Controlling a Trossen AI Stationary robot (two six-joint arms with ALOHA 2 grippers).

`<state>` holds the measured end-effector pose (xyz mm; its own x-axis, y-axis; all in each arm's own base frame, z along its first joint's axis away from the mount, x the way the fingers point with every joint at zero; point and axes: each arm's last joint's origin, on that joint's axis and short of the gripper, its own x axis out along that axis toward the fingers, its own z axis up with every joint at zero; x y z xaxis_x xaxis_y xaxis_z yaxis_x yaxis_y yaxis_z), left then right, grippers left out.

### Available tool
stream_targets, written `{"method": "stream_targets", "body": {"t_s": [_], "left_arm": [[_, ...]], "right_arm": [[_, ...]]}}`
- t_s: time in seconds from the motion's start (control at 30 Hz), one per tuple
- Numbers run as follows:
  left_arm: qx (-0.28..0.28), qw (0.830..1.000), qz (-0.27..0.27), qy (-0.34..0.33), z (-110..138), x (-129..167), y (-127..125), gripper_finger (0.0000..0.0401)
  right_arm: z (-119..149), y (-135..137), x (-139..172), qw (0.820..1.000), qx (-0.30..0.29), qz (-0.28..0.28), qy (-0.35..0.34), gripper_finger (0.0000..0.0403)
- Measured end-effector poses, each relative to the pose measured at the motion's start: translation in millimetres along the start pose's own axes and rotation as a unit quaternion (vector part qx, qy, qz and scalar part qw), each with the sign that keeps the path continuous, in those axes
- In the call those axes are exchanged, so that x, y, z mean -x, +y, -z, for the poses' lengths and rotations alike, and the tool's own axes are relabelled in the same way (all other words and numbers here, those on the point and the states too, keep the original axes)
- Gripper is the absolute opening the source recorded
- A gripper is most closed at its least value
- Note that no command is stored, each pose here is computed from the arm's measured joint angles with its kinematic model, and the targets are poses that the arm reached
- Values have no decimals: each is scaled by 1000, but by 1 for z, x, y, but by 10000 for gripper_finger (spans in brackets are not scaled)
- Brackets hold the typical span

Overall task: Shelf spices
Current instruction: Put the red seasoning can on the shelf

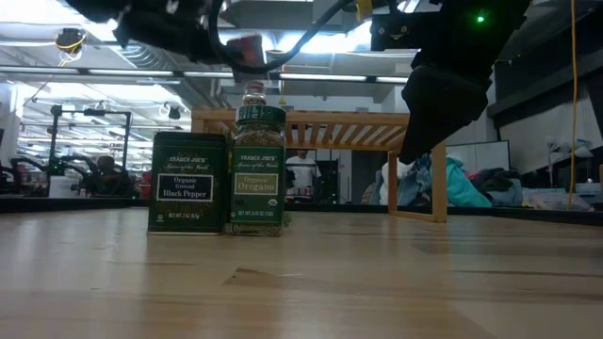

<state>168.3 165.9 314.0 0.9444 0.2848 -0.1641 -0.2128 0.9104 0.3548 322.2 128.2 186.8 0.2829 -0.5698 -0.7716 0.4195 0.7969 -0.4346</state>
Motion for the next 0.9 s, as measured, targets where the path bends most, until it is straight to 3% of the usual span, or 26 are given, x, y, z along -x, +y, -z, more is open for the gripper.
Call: {"method": "stream_targets", "body": {"t_s": [0.4, 0.9], "left_arm": [[64, 997, 25, 28, 51, -29, 29, 180], [70, 996, 43, 36, 60, -29, 31, 180]], "right_arm": [[0, 0, 0, 1000, -1, 3, -4, 298], [-1, 0, 0, 1000, -2, 5, -7, 298]]}}
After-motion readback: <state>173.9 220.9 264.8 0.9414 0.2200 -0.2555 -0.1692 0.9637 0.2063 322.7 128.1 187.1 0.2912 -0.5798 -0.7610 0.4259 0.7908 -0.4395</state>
